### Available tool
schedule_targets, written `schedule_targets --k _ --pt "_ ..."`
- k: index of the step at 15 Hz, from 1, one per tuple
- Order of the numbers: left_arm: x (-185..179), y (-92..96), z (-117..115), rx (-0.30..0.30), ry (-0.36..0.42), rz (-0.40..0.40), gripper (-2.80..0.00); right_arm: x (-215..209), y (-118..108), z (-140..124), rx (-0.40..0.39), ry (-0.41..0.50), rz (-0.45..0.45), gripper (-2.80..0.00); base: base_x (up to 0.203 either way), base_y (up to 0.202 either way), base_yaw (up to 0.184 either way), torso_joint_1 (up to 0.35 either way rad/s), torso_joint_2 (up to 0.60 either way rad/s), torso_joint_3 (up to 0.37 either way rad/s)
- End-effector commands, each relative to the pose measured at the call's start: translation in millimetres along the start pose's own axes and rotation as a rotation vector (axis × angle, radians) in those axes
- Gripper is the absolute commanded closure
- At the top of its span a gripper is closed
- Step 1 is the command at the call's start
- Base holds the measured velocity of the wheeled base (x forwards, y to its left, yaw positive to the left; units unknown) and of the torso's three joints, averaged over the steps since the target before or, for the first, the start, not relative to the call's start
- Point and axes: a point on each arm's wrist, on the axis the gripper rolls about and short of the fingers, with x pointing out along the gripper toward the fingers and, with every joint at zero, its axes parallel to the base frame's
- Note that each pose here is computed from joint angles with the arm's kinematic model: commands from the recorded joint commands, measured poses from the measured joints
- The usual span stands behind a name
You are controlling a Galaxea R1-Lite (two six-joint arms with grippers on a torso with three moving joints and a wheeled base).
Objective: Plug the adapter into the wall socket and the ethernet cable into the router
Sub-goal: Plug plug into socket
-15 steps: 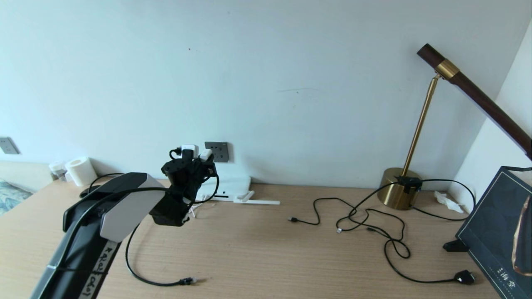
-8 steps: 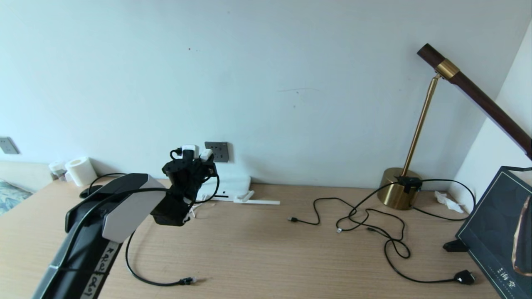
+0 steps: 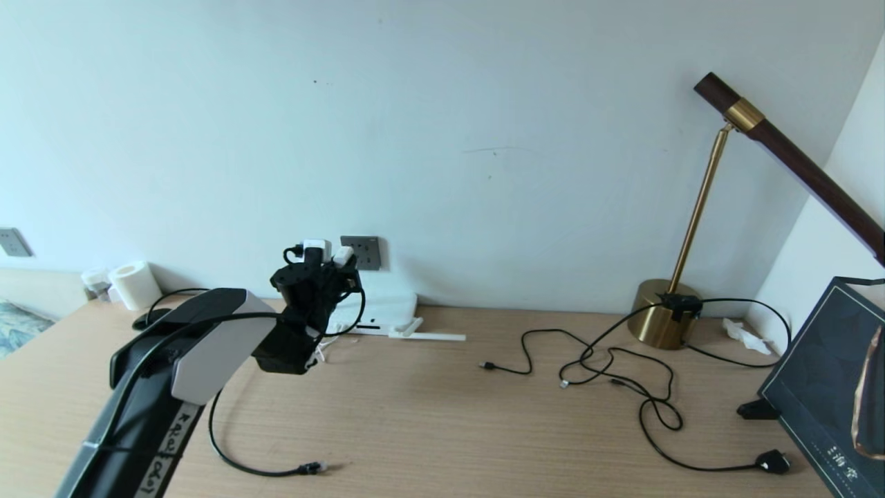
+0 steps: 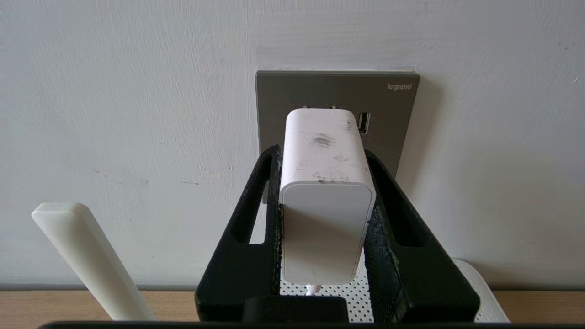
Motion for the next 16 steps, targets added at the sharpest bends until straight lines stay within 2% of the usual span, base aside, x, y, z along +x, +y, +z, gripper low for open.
schedule_targets --k 1,16 --pt "0.2 0.1 0.5 0.000 -0.007 0.001 0.00 0.0 0.0 0.0 0.000 0.000 0.000 0.00 0.000 0.000 0.000 0.000 0.00 0.000" --pt "1.2 -0.1 -1.0 0.000 0.001 -0.001 0.00 0.0 0.0 0.0 0.000 0.000 0.000 0.00 0.000 0.000 0.000 0.000 0.00 0.000"
